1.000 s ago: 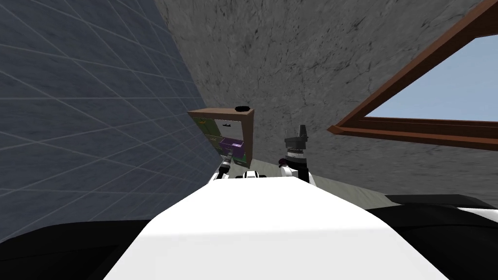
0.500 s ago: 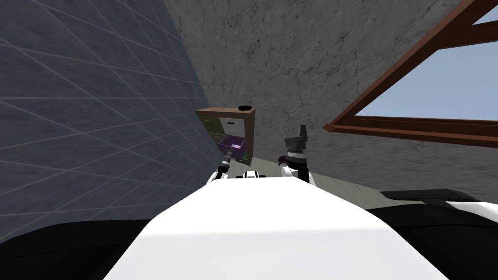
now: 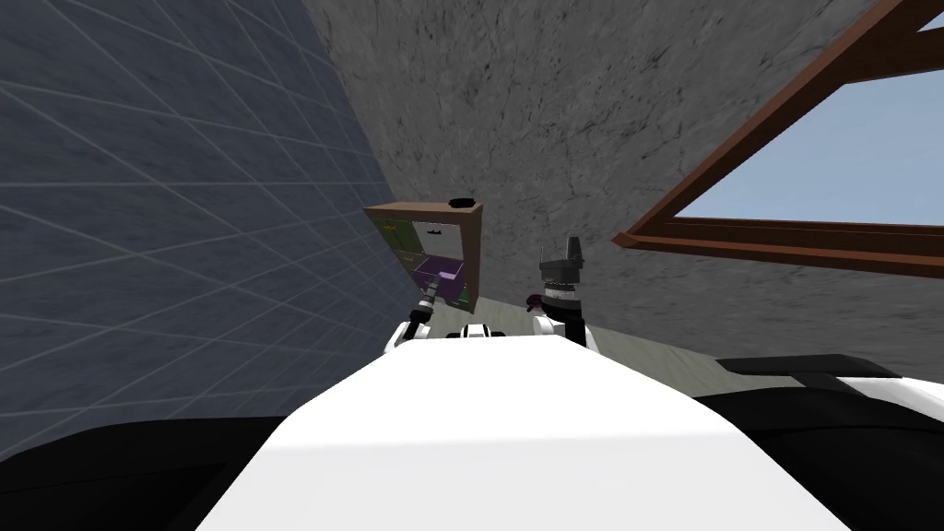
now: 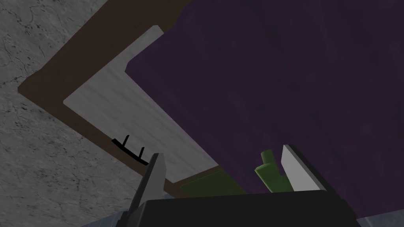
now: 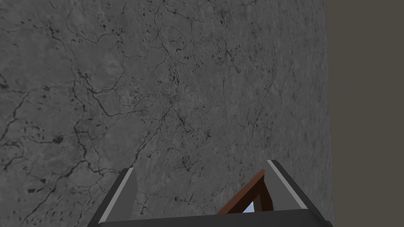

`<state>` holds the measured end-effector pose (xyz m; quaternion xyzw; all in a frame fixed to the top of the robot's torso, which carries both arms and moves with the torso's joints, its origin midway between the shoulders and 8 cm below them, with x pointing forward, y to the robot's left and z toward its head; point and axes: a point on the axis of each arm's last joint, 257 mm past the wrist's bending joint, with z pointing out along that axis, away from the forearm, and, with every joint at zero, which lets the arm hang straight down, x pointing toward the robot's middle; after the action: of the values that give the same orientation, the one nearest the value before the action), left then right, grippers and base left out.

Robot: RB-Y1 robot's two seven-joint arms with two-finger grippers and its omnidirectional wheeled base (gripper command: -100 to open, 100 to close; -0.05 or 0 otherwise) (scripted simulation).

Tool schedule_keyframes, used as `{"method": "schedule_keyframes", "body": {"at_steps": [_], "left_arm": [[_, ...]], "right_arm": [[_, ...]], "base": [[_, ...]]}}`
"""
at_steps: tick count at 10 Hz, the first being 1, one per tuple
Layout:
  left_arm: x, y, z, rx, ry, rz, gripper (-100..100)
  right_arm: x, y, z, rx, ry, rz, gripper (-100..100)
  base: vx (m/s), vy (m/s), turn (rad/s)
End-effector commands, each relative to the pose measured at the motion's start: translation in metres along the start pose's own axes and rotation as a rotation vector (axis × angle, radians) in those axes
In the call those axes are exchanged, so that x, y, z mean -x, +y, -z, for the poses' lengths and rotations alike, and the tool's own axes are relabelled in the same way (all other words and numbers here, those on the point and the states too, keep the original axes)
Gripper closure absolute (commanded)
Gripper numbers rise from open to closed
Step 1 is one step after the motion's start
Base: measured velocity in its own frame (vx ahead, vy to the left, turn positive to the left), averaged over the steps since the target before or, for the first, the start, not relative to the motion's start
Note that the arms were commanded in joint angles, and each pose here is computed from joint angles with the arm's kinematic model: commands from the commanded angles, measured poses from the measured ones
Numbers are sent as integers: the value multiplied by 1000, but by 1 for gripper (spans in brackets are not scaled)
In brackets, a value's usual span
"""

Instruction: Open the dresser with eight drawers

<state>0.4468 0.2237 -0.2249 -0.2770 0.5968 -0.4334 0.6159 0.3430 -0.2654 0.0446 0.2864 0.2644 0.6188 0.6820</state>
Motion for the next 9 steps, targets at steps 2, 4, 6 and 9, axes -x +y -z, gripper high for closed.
{"method": "schedule_keyframes", "body": {"at_steps": [2,4,6,9], "left_arm": [[10,-13,-7,-2,-4,0,-100],[6,-4,-2,26,6,4,0],[5,0,-1,35,8,5,0],[4,3,0,42,9,5,0]], "right_arm": [[0,0,0,0,0,0,0],[0,0,0,0,0,0,0],[0,0,0,0,0,0,0],[0,0,0,0,0,0,0]], "base": [[-25,-5,-15],[0,0,0],[0,0,0],[0,0,0]]}}
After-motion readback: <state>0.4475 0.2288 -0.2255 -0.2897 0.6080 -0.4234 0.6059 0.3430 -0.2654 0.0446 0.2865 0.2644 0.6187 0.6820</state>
